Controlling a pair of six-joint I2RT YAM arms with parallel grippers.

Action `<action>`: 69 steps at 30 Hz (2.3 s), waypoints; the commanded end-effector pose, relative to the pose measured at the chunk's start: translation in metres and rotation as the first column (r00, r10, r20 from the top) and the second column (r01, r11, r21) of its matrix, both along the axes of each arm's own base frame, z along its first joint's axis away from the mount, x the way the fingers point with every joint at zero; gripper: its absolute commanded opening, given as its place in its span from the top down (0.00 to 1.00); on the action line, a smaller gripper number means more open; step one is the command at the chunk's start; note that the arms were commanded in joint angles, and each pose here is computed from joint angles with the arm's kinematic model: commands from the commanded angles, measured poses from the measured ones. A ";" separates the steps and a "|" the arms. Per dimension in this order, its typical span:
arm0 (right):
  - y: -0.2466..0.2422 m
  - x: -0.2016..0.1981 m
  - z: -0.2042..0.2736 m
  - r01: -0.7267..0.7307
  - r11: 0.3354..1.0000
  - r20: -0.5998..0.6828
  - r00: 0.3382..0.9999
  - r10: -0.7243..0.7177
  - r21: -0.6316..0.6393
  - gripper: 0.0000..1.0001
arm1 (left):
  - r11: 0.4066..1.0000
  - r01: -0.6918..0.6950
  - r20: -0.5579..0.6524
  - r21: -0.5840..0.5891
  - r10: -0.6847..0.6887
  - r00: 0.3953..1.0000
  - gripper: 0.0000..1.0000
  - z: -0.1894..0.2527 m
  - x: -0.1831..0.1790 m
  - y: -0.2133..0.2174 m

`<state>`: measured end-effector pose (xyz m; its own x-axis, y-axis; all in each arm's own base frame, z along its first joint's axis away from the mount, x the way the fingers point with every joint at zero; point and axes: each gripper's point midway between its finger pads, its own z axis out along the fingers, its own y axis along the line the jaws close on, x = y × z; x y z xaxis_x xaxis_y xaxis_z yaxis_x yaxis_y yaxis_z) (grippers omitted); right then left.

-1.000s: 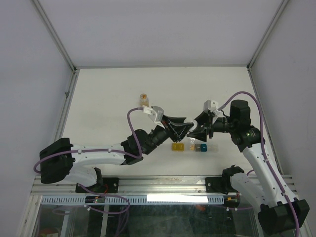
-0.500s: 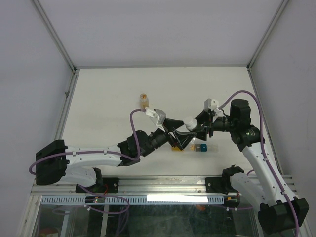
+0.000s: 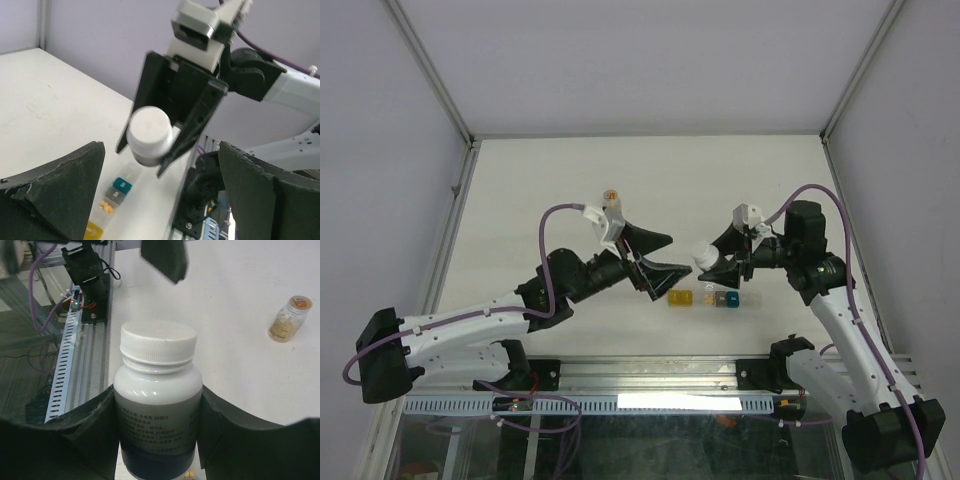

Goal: Sort the pills into containers

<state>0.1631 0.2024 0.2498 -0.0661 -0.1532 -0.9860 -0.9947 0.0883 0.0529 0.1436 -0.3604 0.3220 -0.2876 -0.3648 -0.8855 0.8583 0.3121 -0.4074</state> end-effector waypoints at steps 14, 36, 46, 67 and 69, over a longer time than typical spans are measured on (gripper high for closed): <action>0.006 -0.020 0.012 -0.157 0.985 -0.012 0.987 0.159 0.073 1.00 | 0.924 0.327 0.111 0.199 -0.352 0.929 0.16 0.015 0.005 -0.033; 0.007 -0.020 0.012 -0.156 0.985 -0.009 0.988 0.157 0.072 1.00 | 0.923 0.363 0.078 0.128 -0.375 0.924 0.35 0.018 0.013 -0.044; 0.007 -0.019 0.010 -0.154 0.986 -0.012 0.988 0.155 0.070 1.00 | 0.921 0.371 0.065 0.118 -0.380 0.923 0.56 0.015 0.011 -0.043; 0.004 0.011 -0.002 -0.003 1.000 -0.036 0.999 0.003 0.000 1.00 | 0.971 0.217 -0.001 0.098 -0.218 0.976 0.75 0.001 0.015 -0.037; 0.004 0.011 -0.002 -0.002 1.000 -0.037 0.999 0.002 0.000 1.00 | 0.968 0.230 0.005 0.098 -0.232 0.973 0.74 0.002 0.013 -0.039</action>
<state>0.1568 0.2078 0.2410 -0.1513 -0.1508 -0.9769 -0.9885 0.0258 0.1492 0.1670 -0.4011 0.3035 -0.3713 -0.1687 -0.9131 0.9008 0.1730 -0.3982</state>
